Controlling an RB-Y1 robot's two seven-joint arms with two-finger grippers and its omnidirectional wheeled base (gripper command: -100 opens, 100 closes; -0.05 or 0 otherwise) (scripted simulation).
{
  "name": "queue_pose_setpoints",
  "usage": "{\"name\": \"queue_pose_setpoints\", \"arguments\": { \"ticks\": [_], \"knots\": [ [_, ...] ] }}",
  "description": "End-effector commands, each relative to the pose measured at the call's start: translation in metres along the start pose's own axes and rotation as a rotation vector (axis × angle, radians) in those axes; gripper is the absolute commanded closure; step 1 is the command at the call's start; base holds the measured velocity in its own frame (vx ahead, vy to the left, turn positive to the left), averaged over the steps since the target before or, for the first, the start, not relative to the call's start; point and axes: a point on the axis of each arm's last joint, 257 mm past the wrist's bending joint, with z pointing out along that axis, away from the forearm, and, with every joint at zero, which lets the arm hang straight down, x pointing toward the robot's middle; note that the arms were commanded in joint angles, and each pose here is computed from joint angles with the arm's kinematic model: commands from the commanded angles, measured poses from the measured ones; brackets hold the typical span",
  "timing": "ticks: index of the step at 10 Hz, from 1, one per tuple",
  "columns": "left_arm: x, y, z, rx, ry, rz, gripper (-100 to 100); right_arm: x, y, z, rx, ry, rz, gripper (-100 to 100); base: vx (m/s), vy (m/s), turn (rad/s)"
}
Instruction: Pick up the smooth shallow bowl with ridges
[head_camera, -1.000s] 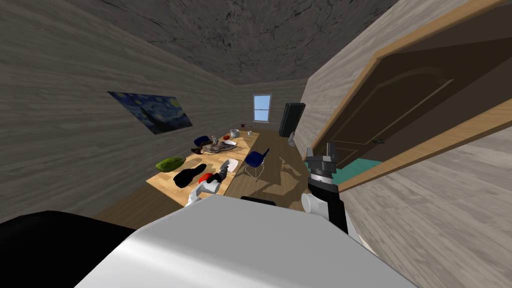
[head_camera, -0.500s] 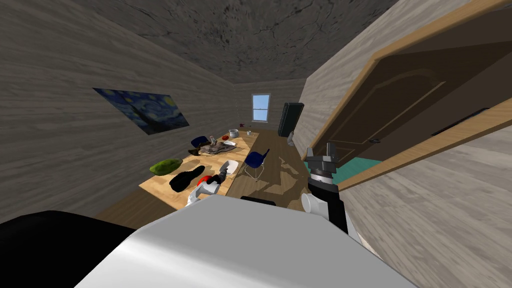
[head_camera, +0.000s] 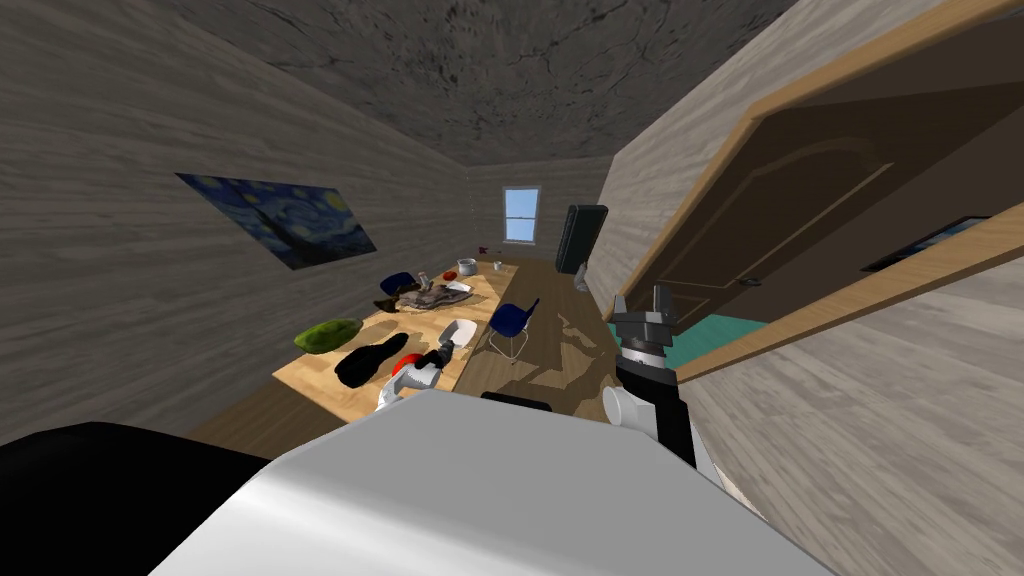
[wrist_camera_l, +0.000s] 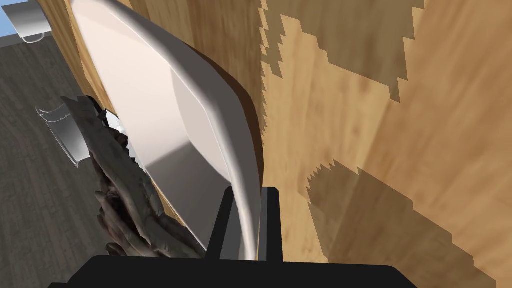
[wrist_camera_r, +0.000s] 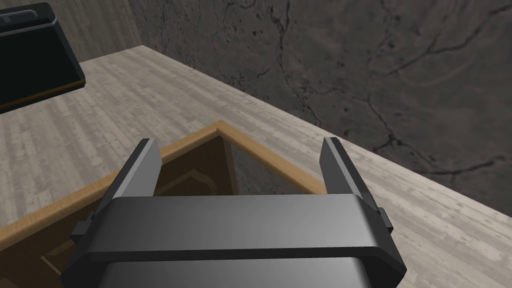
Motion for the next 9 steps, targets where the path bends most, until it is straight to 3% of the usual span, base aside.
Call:
{"name": "queue_pose_setpoints", "arguments": {
  "ticks": [1, 3, 4, 5, 8, 9],
  "knots": [
    [0.0, 0.0, 0.0, 0.0, 0.0, 0.0, 100, 0.0, 0.0, 0.0, 0.0, 0.0, 0.0, 0, 0.0, 0.0, 0.0],
    [0.0001, -0.0013, 0.0001, 0.002, 0.0, 0.0, 100, 0.0, 0.0, 0.0, 0.0, 0.0, 0.0, 0, 0.0, 0.0, 0.0],
    [0.0001, -0.001, 0.0001, 0.002, 0.0, 0.0, 0, 0.0, 0.0, 0.0, 0.0, 0.0, 0.0, 0, 0.0, 0.0, 0.0],
    [-0.0009, -0.0049, -0.004, 0.003, 0.002, 0.002, 100, 0.0, 0.0, 0.0, 0.0, 0.0, 0.0, 0, -0.023, -0.011, 0.031],
    [-0.0019, -0.0069, -0.0066, 0.003, 0.004, 0.004, 100, 0.0, 0.0, 0.0, 0.0, 0.0, 0.0, 0, -0.028, -0.021, 0.016],
    [-0.0019, -0.0065, -0.0069, 0.001, 0.004, 0.003, 0, 0.0, 0.0, 0.0, 0.0, 0.0, 0.0, 0, 0.0, 0.0, 0.0]
  ]
}}
